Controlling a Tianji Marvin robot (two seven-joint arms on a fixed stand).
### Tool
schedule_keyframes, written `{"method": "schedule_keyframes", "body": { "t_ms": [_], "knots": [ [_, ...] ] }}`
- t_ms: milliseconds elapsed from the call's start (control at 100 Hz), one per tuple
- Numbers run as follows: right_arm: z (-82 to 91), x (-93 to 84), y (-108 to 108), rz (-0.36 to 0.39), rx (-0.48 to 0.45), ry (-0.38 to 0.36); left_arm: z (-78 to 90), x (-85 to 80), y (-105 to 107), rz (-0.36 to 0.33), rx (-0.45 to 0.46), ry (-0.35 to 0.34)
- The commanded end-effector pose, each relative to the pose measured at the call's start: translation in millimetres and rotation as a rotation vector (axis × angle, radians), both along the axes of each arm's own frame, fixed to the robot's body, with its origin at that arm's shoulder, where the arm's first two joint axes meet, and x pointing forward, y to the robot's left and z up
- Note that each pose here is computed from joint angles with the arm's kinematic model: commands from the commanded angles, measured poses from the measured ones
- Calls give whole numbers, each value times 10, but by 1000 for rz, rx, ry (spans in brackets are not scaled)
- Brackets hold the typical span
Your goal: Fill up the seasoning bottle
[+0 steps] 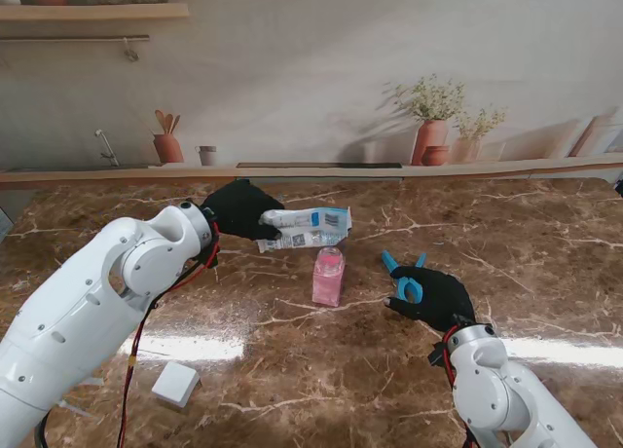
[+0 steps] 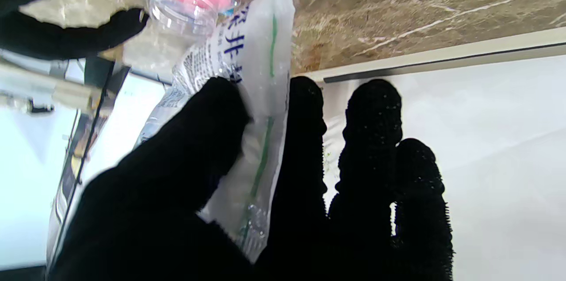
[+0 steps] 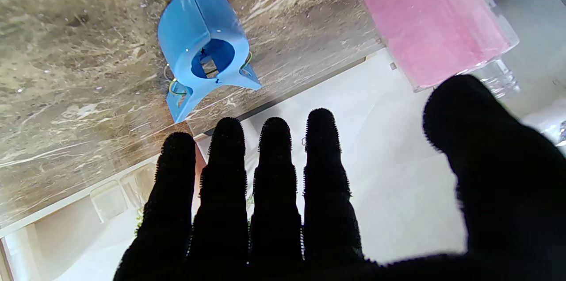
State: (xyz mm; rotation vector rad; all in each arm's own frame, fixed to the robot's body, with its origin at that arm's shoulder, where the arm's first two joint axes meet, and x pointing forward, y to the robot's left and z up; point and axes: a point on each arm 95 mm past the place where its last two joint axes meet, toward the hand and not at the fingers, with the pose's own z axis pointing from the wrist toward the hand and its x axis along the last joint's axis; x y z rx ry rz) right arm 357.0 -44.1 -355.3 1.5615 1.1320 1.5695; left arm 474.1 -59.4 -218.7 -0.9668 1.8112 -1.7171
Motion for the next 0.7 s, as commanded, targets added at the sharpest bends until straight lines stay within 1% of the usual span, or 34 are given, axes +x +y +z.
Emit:
{"method": "schedule_keyframes", "body": {
  "t_ms": [0,80,210,350,460,530,690],
  "knots": [
    [14,-12,27,6,-1,12,-168,-52,6,16,-54,37],
    [70,-1,43,8,-5,2,-247,-100,18,36,-146,40],
    [229,-7,80,12,-5,-30,-404,-202,-20,77,-357,75],
    [449,3,150,21,4,-75,-589,-324,-128,100,-611,148],
    [664,-6,238,30,27,-111,-723,-433,-234,92,-785,236],
    [790,-10,306,31,71,-121,-795,-515,-302,91,-876,289],
    [1028,-6,464,57,227,-112,-953,-672,-411,102,-988,384]
  ]
}}
